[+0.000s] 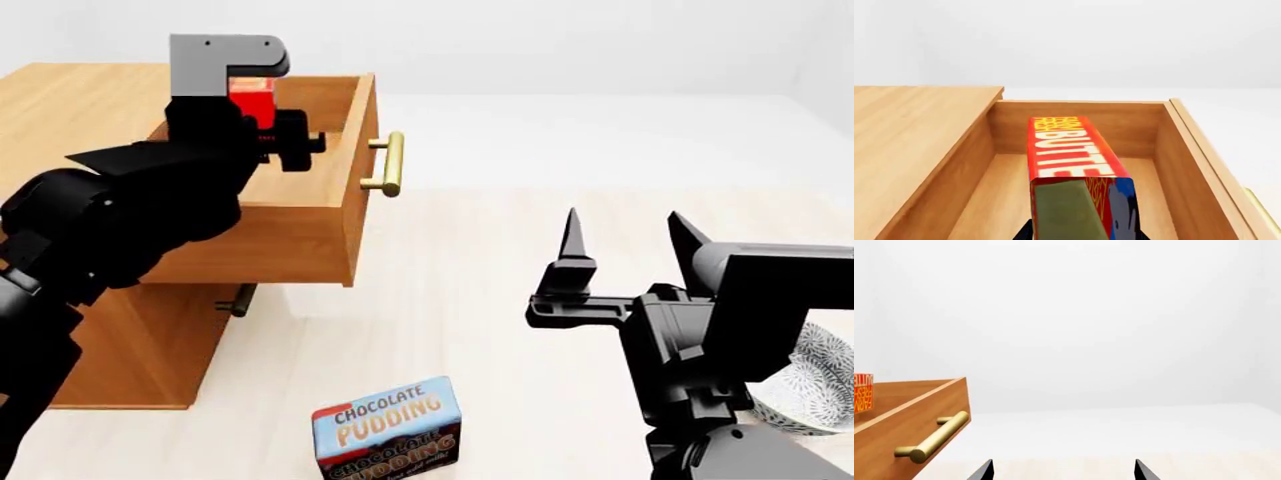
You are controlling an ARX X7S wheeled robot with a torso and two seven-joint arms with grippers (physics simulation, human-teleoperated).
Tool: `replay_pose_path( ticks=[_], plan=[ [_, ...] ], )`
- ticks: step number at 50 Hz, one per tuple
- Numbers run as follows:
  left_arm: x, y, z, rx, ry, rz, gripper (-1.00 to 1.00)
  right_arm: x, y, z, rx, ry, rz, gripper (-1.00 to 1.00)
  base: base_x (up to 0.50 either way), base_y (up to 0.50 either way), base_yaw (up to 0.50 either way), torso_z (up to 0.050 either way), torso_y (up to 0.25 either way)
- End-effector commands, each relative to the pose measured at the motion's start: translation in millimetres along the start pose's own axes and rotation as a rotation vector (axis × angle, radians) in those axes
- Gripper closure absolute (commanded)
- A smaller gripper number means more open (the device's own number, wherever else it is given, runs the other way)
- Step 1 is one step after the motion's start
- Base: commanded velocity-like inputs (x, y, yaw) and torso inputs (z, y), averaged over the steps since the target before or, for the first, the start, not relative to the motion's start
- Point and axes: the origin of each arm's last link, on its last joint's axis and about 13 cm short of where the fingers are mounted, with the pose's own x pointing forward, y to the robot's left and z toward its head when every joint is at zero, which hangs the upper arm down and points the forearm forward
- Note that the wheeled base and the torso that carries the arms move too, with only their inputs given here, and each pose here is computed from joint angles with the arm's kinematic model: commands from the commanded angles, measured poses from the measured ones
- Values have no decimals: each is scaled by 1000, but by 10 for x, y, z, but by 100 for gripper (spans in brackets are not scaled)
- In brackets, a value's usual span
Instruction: Put the butter at the back in the top drawer of the cabinet and close it.
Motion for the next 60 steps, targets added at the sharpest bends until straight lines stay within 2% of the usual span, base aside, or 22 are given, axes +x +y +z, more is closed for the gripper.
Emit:
replay_pose_path(
  ticks=[1, 10, 11, 30, 40, 52, 60],
  plan=[
    [9, 53, 98, -31, -33, 28, 100, -3, 6, -8, 0, 3, 1, -100, 0, 0, 0, 0, 0],
    [12, 56, 93, -35, -29, 18, 100, -4, 9, -10, -2, 3, 2, -100, 0, 0, 0, 0, 1],
    [17, 58, 92, -35, -24, 21, -100, -5, 10, -10, -1, 4, 2, -100, 0, 0, 0, 0, 0],
    [-19, 65, 132, -37, -35, 32, -100, -16, 10, 8, -3, 1, 2, -100, 0, 0, 0, 0, 1],
    [-199, -22, 233, -9, -192, -26, -100, -13, 11, 13, -3, 0, 4, -100, 0, 0, 0, 0, 0],
    [-537, -263, 194, 59, -372, -170, -100, -10, 21, 29, -4, -4, 8, -100, 0, 0, 0, 0, 0],
    [-778, -540, 160, 104, -471, -277, -100, -18, 41, 27, -3, -1, 19, -100, 0, 0, 0, 0, 0]
  ],
)
